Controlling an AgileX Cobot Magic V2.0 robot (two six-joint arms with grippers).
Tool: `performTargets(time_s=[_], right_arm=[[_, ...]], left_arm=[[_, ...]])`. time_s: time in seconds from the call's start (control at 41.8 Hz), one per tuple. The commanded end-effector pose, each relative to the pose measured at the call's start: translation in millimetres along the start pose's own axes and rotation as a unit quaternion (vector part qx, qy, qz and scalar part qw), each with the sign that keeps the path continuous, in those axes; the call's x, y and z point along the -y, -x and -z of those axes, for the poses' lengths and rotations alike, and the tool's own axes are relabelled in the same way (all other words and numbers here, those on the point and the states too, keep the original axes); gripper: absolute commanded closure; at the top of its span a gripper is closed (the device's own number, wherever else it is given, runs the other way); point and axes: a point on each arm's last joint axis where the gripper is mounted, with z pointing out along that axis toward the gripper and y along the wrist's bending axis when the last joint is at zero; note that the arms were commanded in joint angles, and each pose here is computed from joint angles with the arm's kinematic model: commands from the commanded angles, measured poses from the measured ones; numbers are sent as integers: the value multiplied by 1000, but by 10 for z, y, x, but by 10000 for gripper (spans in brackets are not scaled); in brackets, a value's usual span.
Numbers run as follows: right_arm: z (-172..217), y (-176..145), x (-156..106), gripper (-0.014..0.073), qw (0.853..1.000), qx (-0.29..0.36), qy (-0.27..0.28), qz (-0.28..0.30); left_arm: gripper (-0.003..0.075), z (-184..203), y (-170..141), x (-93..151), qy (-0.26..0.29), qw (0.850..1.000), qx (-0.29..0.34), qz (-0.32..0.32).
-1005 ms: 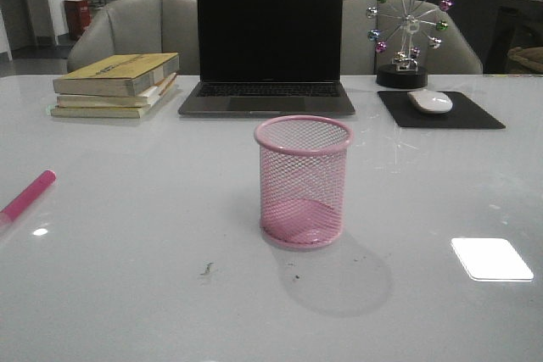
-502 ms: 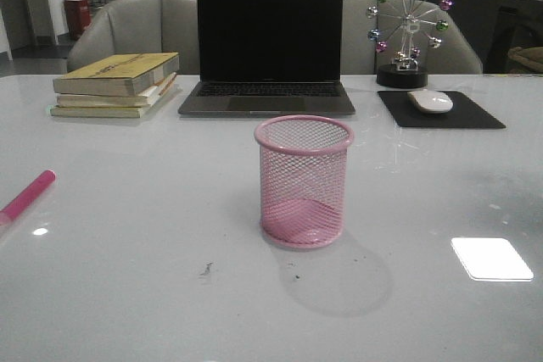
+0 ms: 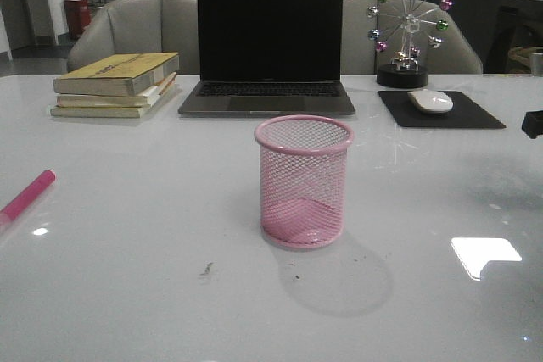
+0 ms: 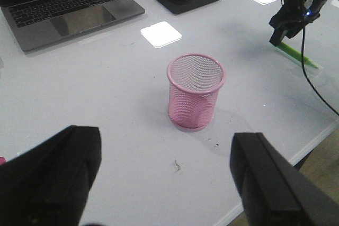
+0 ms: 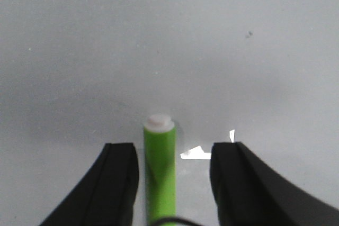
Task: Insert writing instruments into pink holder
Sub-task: 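Lower the right gripper onto the green marker and grasp it, then lift the green marker upright and carry it above the pink holder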
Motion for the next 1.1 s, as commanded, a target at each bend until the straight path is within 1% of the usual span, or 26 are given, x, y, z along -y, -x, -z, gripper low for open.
performTargets(time_s=[0.0,0.096,0.263,0.335,0.502,0.622,0.766,0.909,1.005,1.077], right_arm=[[185,134,1,171,999,36,-1,9],[152,160,2,211,999,33,-1,9],[161,180,2,347,999,39,-1,9],[165,187,3,362,999,42,-1,9],[164,179,2,361,999,37,-1,10],[239,181,1,362,999,45,-1,10],[531,190,-4,363,995,96,-2,10],[797,99,-16,363,989,148,-1,7],[1023,13,-77,363,980,200,16,-4],[1217,-68,-187,363,970,243,26,9]], left_arm=[[160,48,176,8,-1,998,57,2],[160,48,176,8,-1,998,57,2],[160,48,176,8,-1,998,57,2],[160,48,176,8,-1,998,57,2],[160,48,176,8,-1,998,57,2],[160,48,176,8,-1,998,57,2],[160,48,176,8,-1,998,57,2],[160,48,176,8,-1,998,57,2],[160,48,176,8,-1,998,57,2],[160,48,176,8,-1,998,57,2]])
